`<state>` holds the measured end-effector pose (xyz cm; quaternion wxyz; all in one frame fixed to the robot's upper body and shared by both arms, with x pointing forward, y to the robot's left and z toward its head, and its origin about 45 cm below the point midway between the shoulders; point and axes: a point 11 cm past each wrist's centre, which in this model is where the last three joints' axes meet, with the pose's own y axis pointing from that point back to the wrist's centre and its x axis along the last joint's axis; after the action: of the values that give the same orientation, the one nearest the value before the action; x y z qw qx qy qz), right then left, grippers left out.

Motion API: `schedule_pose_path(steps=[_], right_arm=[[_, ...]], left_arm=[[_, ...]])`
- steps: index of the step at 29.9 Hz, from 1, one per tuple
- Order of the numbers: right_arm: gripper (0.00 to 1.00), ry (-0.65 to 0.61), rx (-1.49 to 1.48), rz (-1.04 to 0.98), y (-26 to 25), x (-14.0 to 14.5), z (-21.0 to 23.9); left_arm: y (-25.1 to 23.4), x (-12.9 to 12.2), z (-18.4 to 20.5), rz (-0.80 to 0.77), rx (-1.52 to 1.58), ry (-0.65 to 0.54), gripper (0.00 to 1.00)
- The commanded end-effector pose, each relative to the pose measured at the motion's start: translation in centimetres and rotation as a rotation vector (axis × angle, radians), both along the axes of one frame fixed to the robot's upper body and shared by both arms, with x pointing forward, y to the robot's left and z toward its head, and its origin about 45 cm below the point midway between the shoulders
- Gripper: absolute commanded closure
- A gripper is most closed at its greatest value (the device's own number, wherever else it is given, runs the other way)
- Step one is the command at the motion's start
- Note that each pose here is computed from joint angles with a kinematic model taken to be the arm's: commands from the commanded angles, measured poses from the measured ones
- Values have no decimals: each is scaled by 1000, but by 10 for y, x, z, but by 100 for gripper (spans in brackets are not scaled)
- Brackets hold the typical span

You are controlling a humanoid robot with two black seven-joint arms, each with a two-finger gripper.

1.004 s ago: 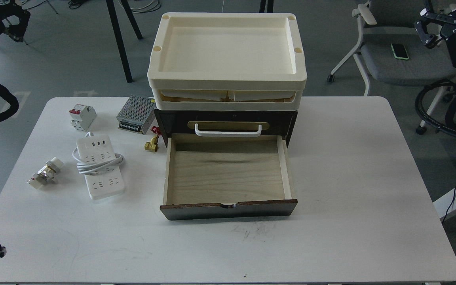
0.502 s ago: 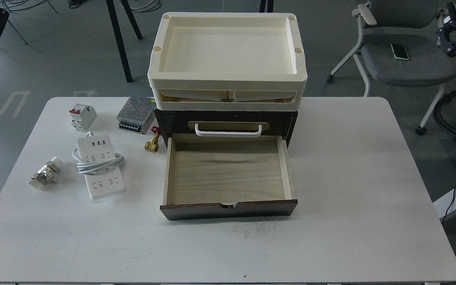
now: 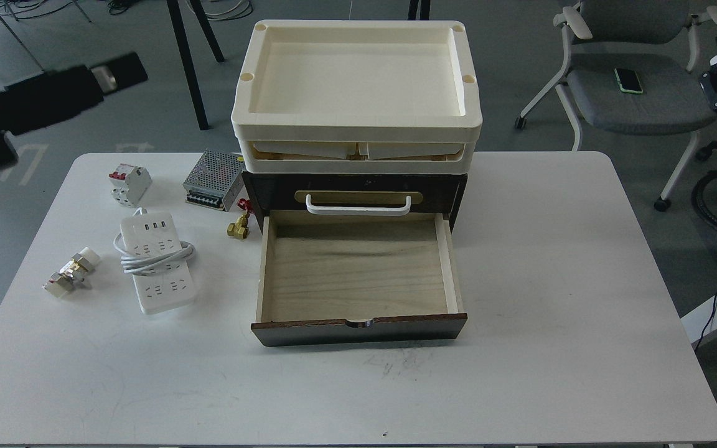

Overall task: Put charging cable into cabinet
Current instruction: 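Reach the left gripper toward the white power strip with coiled cable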

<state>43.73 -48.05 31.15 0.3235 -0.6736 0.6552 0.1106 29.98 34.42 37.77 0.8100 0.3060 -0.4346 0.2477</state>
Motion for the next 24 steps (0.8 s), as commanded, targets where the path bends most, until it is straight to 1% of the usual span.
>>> schedule_pose_path(steps=[1,2,4,7,10,13,17,20,22,24], right_arm=[[0,1,-3,-8,-4,-2,0],[0,1,-3,-8,-4,-2,0],[0,3,-3,-8,-4,-3,0],[0,3,-2,-7,-4,-2,-1],[0,10,1,-6,-2,-3,-5],[0,14,2,-8,-3,-4,-7],[0,24,2,-11,-5,-6,-11],[0,28,3,-12,-5,-7,-14],[0,29,4,-13,-5,-7,-15],[0,23,7,-17,-6,-7,-13]], left_arm=[[41,-7,-91,-23,635,22,3],[44,-10,-113,-35,648,75,3],[45,-8,-138,-28,618,137,3],[37,4,-154,-27,585,159,3],[36,8,-173,-12,560,200,3],[30,21,-182,-3,537,210,3],[35,31,-197,6,563,233,3],[33,47,-207,20,567,236,5],[34,52,-218,26,575,244,5],[25,54,-225,-3,564,235,7]])
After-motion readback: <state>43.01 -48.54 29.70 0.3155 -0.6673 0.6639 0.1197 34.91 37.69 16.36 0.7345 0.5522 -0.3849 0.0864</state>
